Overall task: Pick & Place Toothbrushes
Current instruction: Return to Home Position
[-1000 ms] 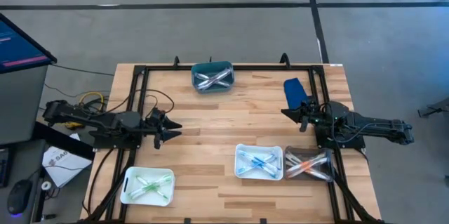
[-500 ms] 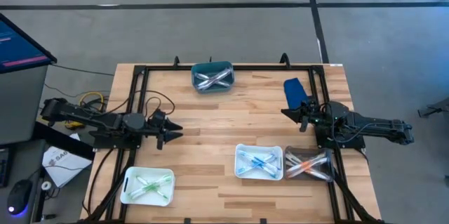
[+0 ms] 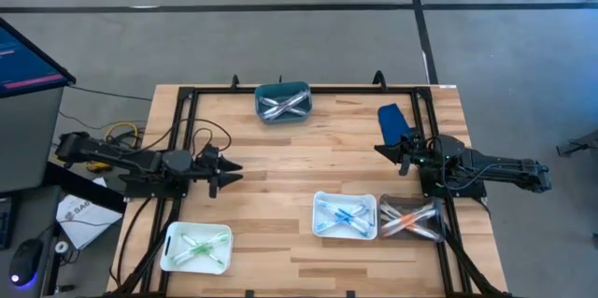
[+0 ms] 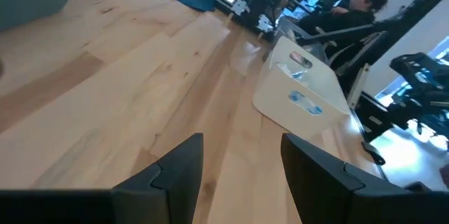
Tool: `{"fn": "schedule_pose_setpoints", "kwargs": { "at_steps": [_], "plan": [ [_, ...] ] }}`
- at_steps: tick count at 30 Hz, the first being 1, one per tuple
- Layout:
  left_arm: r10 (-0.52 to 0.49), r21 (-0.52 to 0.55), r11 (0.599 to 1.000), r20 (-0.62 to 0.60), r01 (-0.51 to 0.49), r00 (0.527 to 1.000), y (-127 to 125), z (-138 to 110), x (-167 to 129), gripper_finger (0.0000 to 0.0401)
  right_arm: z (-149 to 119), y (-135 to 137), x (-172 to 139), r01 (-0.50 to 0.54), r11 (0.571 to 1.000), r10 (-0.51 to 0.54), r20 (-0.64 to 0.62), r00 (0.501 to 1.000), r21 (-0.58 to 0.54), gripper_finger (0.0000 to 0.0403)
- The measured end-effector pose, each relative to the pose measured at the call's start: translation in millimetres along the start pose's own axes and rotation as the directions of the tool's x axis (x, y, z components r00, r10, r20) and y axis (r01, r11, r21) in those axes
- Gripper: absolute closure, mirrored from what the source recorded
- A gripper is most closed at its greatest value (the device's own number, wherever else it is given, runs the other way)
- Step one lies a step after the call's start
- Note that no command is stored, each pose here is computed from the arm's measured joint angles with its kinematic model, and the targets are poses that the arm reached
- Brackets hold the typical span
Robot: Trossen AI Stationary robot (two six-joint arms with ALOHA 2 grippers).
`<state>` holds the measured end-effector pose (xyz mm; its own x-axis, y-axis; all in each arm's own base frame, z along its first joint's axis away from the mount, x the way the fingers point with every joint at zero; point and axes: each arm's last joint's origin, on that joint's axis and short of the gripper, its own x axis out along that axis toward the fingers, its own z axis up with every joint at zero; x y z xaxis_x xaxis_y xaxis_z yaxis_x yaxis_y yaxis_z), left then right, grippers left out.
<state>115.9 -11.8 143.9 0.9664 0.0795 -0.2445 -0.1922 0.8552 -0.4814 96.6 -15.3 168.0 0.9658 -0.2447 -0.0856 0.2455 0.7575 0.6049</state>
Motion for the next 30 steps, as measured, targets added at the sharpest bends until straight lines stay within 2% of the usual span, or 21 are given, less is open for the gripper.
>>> {"fn": "schedule_pose_setpoints", "kwargs": {
  "at_steps": [4, 7, 9, 17, 24, 30],
  "plan": [
    [-0.083, 0.017, 0.996, 0.019, 0.083, 0.996, 0, 5, -7, 0.0214, 0, 0, 0, 0.0, 1.0, 0.0, 0.0, 1.0, 0.0, 0.0403],
    [-0.191, 0.071, 0.98, 0.058, 0.187, 0.98, 0, 12, -14, 0.0214, 0, 0, 0, 0.0, 1.0, 0.0, 0.0, 1.0, 0.0, 0.0403],
    [-0.227, 0.107, 0.97, 0.098, 0.216, 0.969, 0, 17, -17, 0.0214, 0, 0, 0, 0.0, 1.0, 0.0, 0.0, 1.0, 0.0, 0.0403],
    [-0.212, 0.143, 0.971, 0.152, 0.191, 0.965, 4, 22, -20, 0.0214, 0, 0, 0, 0.0, 1.0, 0.0, 0.001, 1.0, 0.0, 0.0403],
    [-0.24, 0.074, 0.97, 0.147, 0.231, 0.96, 3, 23, -20, 0.0214, 0, 0, 0, -0.001, 1.0, 0.001, 0.001, 1.0, 0.0, 0.0403],
    [-0.244, 0.072, 0.969, 0.153, 0.235, 0.958, 3, 23, -20, 0.0214, 0, 0, 0, 0.0, 1.0, 0.0, 0.0, 1.0, 0.0, 0.0403]
  ]
}}
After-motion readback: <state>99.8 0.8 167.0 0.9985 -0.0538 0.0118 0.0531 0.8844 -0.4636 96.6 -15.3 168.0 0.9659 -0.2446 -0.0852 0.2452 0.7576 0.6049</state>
